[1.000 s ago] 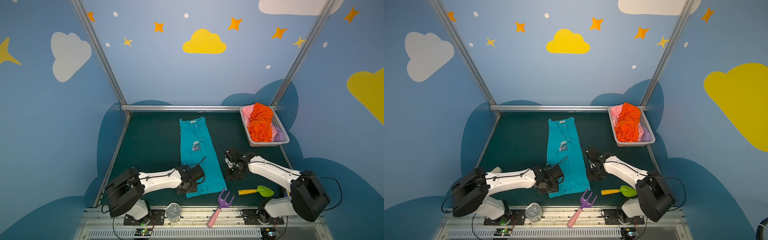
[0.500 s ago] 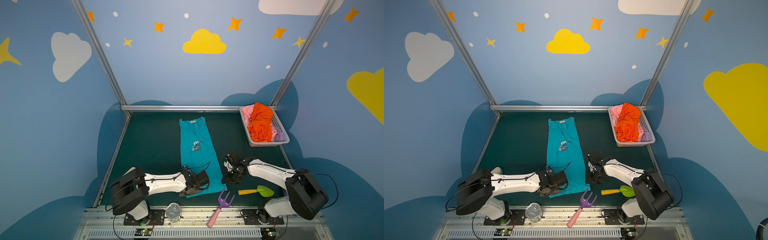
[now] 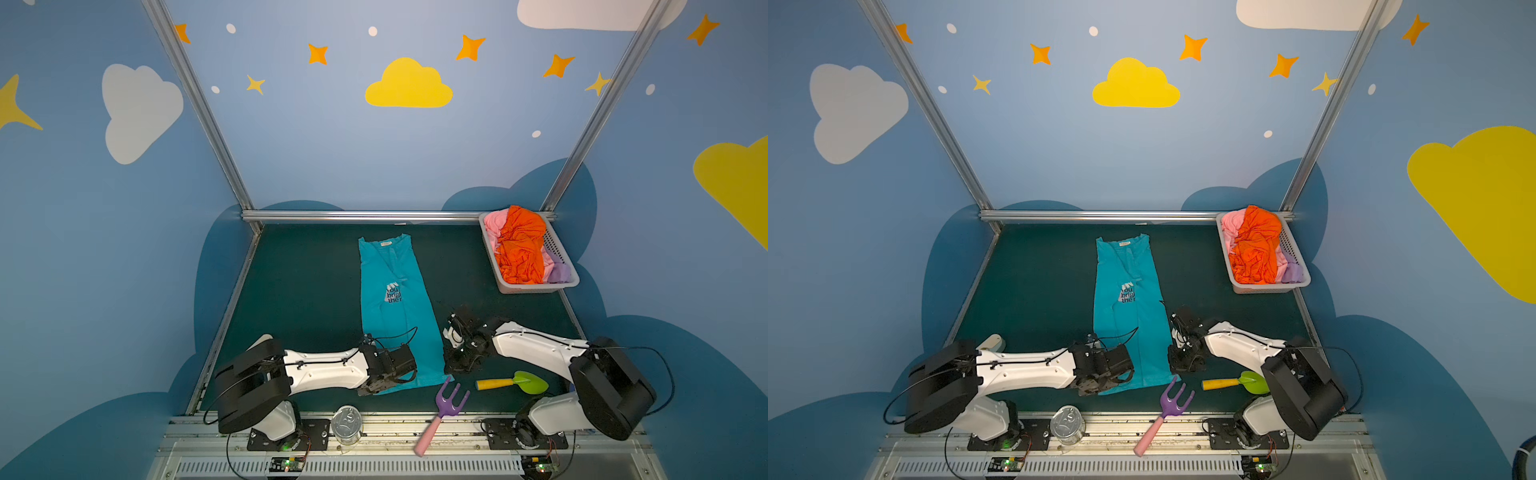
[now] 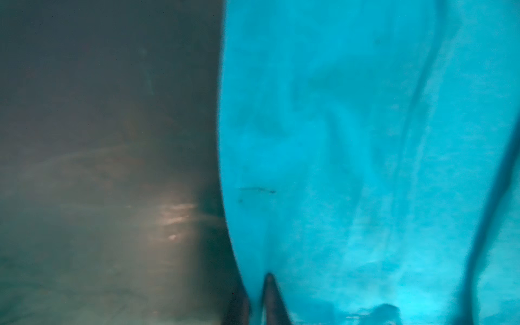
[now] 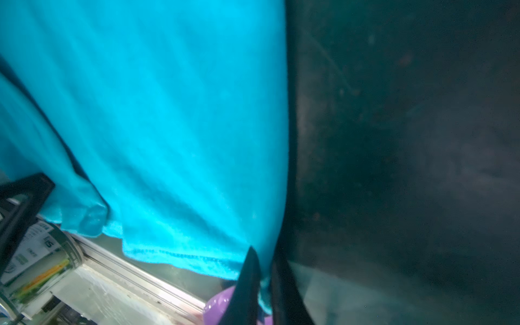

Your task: Fold and stack the t-shirts

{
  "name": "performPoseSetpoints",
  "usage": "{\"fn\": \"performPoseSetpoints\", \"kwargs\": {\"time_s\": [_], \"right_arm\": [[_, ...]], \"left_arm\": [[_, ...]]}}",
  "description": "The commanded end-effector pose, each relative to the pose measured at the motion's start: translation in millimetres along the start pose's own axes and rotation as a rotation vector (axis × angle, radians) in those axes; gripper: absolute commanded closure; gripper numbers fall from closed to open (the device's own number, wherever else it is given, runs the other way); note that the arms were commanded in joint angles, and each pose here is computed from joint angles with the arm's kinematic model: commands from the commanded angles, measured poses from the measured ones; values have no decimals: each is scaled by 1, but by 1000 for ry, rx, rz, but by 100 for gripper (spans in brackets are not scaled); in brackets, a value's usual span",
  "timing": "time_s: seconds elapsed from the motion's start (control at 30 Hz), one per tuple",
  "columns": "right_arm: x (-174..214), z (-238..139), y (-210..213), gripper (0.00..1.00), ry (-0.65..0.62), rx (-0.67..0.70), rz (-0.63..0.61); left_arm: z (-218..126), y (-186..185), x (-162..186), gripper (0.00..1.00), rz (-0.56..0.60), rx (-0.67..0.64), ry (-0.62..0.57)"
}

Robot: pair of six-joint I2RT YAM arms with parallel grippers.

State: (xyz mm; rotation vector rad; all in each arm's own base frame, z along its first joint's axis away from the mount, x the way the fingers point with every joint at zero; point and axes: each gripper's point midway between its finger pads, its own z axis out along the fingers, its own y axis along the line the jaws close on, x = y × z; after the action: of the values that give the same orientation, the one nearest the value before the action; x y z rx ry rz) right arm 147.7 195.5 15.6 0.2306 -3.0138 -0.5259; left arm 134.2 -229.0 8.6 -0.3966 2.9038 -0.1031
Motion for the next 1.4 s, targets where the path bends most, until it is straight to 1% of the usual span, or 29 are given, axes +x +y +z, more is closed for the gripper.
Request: {"fn": "performPoseSetpoints", "kwargs": {"time_s": [0.0,0.1,0.2,0.3,0.4,0.5,0.53,0.6,0.77,0.97,1.13,1.27,1.37], "right_arm": [[5,-2,-5,96,46,55,-3],[-10,-15,3,97,11,55,-23],[-31,-33,14,96,-32,47,-36],[-56,-51,23,94,-76,41,-43],[-86,-61,30,94,-94,23,-26],[-118,-63,35,95,-101,-12,3],[-127,-63,36,95,-100,-24,10],[-149,-65,38,95,-108,-45,28],[-201,-68,37,95,-129,-79,66],[-259,-60,35,95,-129,-133,106],[-295,-54,43,91,-139,-206,118],[-316,-50,50,87,-150,-242,113],[-326,-48,54,86,-153,-266,106]], "left_arm": [[29,-6,46,94,5,20,234],[23,-10,28,95,-9,30,226],[17,-12,3,95,-44,69,231],[7,-19,-35,95,-75,123,218],[-4,-39,-77,95,-80,199,191],[-12,-61,-118,94,-78,256,155],[-14,-69,-126,95,-79,281,171],[-13,-74,-150,95,-88,291,160],[-4,-72,-198,95,-159,342,178],[7,-65,-254,95,-237,400,176],[26,-67,-285,95,-269,415,185],[42,-59,-297,95,-301,396,199],[46,-51,-301,95,-328,402,204]]}}
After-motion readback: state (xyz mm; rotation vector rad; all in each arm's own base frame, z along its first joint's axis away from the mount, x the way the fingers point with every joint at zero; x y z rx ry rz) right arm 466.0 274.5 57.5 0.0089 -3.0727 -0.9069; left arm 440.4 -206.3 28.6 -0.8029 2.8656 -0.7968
